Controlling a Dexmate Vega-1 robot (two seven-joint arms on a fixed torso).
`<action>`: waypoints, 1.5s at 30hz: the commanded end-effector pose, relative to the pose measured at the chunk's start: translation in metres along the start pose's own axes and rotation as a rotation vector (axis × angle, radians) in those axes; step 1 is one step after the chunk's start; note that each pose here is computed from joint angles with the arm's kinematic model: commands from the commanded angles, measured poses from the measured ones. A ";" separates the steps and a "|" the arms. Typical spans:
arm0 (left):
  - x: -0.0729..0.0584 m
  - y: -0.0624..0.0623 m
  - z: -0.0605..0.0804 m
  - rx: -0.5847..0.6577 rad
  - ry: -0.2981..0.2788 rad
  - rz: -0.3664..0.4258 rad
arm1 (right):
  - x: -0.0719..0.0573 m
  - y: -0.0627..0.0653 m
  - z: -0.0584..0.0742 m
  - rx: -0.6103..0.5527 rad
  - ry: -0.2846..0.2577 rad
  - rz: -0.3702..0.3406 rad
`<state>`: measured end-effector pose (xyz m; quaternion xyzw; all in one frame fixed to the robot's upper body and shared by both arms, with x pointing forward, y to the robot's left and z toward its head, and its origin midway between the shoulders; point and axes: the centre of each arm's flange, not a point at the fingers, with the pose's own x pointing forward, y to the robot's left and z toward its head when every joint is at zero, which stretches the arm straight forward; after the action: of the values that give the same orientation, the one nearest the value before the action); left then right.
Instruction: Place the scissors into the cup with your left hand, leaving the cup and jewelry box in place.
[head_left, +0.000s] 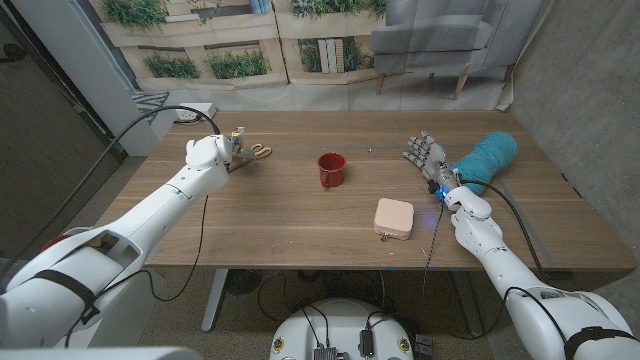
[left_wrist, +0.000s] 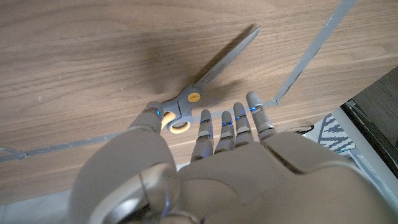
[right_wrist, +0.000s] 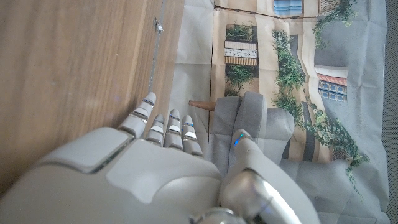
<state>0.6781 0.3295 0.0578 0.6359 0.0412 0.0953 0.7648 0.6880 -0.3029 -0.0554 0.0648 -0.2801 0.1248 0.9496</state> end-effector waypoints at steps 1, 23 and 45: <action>0.008 -0.005 -0.001 0.009 0.014 -0.013 | 0.001 0.000 0.001 -0.001 -0.002 -0.001; 0.015 -0.009 0.005 0.046 0.021 0.002 | 0.003 -0.003 0.000 0.001 -0.003 -0.006; 0.018 -0.012 0.007 0.072 0.028 0.026 | 0.004 -0.003 0.002 0.001 -0.008 -0.008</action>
<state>0.6963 0.3252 0.0517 0.6570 0.0472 0.1083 0.7445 0.6913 -0.3056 -0.0530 0.0668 -0.2828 0.1211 0.9492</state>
